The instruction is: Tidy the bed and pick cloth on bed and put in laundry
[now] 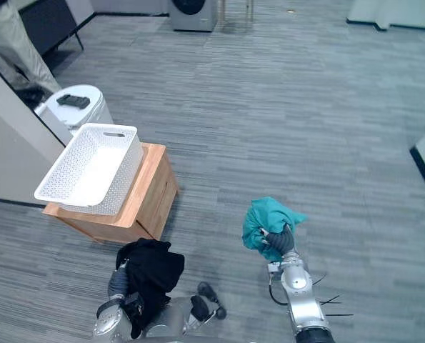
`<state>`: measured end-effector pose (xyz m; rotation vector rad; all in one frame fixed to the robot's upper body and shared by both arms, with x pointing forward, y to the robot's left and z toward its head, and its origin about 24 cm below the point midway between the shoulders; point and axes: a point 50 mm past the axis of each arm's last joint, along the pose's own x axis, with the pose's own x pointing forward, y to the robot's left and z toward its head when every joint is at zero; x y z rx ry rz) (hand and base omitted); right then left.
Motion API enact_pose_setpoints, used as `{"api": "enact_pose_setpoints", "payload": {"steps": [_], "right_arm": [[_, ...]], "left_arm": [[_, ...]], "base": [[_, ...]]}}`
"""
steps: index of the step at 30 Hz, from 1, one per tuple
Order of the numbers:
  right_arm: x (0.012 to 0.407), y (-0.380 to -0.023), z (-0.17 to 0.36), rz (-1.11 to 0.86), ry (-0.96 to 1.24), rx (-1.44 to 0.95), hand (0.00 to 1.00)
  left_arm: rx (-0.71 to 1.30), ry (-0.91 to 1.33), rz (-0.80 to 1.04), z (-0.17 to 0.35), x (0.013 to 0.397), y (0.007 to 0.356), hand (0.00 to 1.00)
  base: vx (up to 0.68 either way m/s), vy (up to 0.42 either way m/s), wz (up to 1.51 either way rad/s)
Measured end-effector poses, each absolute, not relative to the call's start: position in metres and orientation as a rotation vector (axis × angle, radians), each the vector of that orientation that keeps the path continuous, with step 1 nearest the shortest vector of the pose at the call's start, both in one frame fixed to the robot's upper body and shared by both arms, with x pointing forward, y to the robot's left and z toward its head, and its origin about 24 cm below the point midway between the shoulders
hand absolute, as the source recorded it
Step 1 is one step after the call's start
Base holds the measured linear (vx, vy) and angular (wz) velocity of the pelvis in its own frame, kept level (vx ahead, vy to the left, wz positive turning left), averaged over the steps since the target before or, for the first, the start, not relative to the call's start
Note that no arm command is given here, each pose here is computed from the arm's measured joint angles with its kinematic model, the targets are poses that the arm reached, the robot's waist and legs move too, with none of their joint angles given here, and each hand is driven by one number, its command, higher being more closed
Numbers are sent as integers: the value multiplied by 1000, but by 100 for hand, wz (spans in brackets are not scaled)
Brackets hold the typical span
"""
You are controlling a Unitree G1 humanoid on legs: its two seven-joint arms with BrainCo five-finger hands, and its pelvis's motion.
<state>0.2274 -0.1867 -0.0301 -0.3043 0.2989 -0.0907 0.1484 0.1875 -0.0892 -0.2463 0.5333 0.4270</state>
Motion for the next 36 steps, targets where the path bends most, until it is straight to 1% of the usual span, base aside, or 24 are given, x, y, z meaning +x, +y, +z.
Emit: {"api": "enact_pose_setpoints", "payload": {"steps": [3, 7, 11, 14, 16, 18, 22, 25, 28, 31, 36], "right_arm": [[229, -177, -31, -84, 296, -280, 100], [228, -175, -30, -79, 287, -278, 100], [220, -185, -34, -124, 307, -270, 100], [216, -189, -36, -159, 320, -250, 100], [213, -187, -33, -155, 308, -250, 100], [219, -183, -21, -133, 243, -264, 100], [226, -204, 2, -179, 150, -355, 100], [230, -213, 28, -232, 44, -375, 100], [233, -220, 39, -270, 1, -389, 100], [237, -220, 51, -279, -52, -397, 100], [254, -207, 62, -230, -106, -399, 100]], "left_arm": [[-243, 526, 417, -87, 153, 187, 100], [-213, 474, 345, -77, 165, 180, 100], [-157, 423, 300, -68, 184, 184, 100], [-78, 426, 300, -68, 186, 198, 100], [-50, 440, 338, -70, 177, 210, 100], [-25, 476, 417, -76, 158, 229, 100], [-158, 543, 409, -91, 153, 192, 100], [-149, 513, 332, -86, 162, 181, 100], [-123, 477, 279, -79, 172, 177, 100], [-95, 482, 252, -79, 172, 177, 100], [-67, 491, 226, -80, 169, 182, 100]], "base": [[559, 182, 181], [477, 23, 221], [413, -198, 213], [384, -325, 151], [485, -551, 128], [549, -608, 114], [414, -433, 96], [343, -195, 53], [172, -31, 44], [132, 62, 48], [56, 84, 10]]}}
